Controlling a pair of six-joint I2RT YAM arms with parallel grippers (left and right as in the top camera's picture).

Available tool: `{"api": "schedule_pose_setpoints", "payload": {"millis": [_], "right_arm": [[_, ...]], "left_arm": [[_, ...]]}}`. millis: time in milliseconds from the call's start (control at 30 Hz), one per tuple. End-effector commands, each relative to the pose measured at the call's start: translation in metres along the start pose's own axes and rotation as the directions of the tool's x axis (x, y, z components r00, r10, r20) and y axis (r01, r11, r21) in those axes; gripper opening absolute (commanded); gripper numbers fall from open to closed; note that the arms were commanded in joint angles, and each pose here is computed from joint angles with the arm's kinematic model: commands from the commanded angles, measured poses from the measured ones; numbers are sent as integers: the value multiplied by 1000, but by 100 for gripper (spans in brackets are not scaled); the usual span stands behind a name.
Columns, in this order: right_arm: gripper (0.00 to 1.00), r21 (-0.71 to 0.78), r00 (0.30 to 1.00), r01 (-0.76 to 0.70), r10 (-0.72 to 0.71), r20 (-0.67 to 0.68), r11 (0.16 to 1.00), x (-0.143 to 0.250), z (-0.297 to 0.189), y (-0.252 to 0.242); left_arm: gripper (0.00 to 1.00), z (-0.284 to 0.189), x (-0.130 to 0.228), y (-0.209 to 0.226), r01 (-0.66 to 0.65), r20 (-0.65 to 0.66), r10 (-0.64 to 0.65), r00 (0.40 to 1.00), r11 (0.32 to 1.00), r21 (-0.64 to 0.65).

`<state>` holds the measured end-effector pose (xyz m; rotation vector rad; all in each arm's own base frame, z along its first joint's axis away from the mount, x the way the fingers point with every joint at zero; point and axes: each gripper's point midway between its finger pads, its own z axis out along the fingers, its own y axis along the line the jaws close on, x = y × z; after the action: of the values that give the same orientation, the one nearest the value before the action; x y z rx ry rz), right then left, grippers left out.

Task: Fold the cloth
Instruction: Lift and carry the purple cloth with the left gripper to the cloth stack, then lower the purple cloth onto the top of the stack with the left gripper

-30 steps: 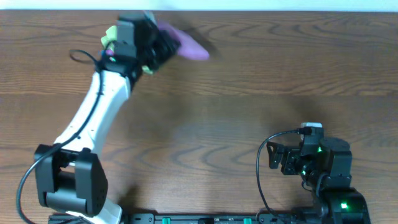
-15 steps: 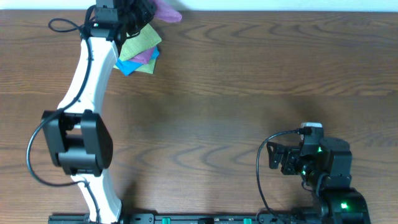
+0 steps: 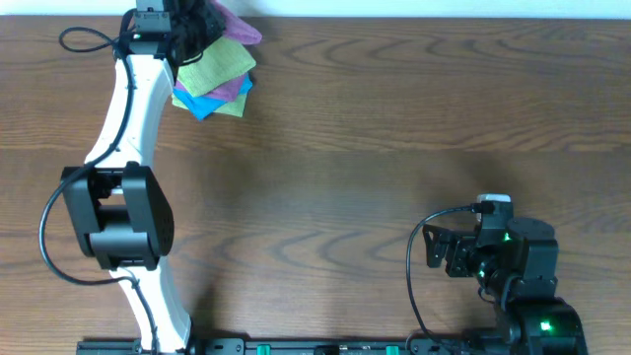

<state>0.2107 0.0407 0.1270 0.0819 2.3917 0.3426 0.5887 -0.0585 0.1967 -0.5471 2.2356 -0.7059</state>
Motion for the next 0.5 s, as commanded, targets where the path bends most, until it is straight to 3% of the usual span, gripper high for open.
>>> {"api": "schedule_pose_setpoints", "payload": {"millis": [0,467], "right_arm": [[99,13,1000,-15,15,5,1000,0,0,-3],[99,13,1000,-15,15,5,1000,0,0,-3]], "left_arm": [[6,7,-7,9,-37,23,38,999,999,-37],[6,14,0,43,-63,-6,63,998,986,-155]]}}
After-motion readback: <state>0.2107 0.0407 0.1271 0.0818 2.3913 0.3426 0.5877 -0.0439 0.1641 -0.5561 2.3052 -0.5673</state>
